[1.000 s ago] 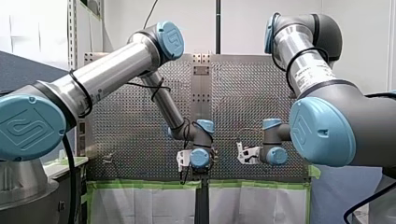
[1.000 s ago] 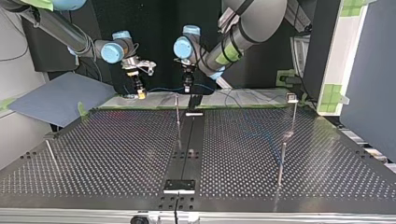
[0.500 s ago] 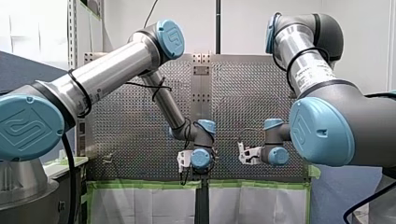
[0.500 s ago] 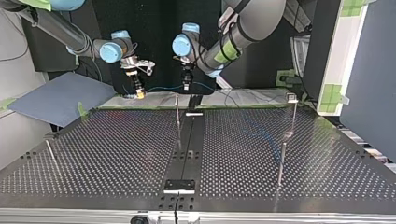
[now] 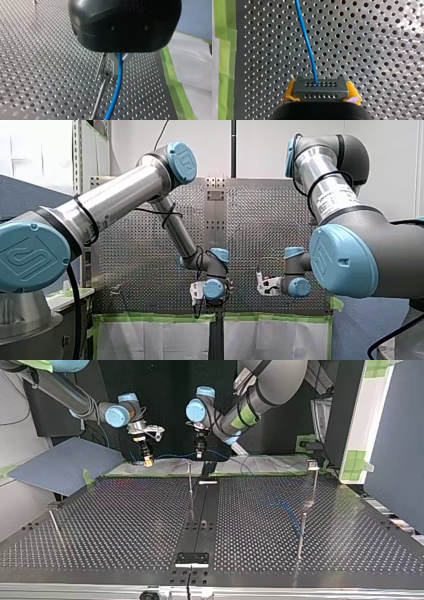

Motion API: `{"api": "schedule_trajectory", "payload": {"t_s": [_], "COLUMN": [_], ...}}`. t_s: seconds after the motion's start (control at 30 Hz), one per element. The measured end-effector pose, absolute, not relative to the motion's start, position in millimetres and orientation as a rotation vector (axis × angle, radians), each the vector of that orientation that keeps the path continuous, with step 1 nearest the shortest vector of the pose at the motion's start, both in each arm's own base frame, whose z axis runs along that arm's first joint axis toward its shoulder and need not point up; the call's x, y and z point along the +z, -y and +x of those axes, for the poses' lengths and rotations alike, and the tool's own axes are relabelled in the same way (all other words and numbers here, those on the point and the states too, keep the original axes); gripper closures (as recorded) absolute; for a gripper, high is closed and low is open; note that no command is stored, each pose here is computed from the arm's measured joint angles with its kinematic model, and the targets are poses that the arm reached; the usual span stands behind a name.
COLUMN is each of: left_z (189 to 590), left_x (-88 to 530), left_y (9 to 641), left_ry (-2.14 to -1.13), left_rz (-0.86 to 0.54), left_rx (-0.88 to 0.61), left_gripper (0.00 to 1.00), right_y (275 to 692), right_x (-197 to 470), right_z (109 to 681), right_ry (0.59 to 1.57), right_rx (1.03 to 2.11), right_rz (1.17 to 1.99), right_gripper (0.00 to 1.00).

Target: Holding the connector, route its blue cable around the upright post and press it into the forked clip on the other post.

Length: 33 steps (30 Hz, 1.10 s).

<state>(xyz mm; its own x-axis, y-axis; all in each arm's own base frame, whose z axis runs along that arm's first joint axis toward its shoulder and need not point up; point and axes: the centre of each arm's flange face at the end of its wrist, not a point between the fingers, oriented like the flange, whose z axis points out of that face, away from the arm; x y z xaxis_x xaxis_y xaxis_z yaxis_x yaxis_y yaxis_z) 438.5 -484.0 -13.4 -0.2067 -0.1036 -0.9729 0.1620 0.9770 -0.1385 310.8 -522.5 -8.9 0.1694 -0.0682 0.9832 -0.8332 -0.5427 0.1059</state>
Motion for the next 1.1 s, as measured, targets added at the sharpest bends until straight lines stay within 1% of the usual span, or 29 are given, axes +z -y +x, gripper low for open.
{"api": "schedule_trajectory", "payload": {"t_s": [0.2, 0.3, 0.7, 1.1], "left_z": [444, 449, 469, 482], "left_x": [-11, -10, -11, -8], "left_y": [489, 488, 477, 475], "left_ry": [-1.742, -1.738, -1.736, -1.736], "left_rz": [0.021, 0.008, -0.025, -0.030], "left_rx": [-0.322, -0.339, -0.365, -0.390], "left_gripper": [0.99, 0.99, 0.99, 0.99], "right_y": [520, 519, 520, 523], "right_x": [-8, -8, -5, -4], "right_z": [317, 320, 327, 323], "right_ry": [0.846, 0.842, 0.845, 0.858], "right_rx": [1.448, 1.458, 1.518, 1.526], "right_rz": [1.772, 1.769, 1.743, 1.722], "right_gripper": [1.00, 1.00, 1.00, 1.00]}}
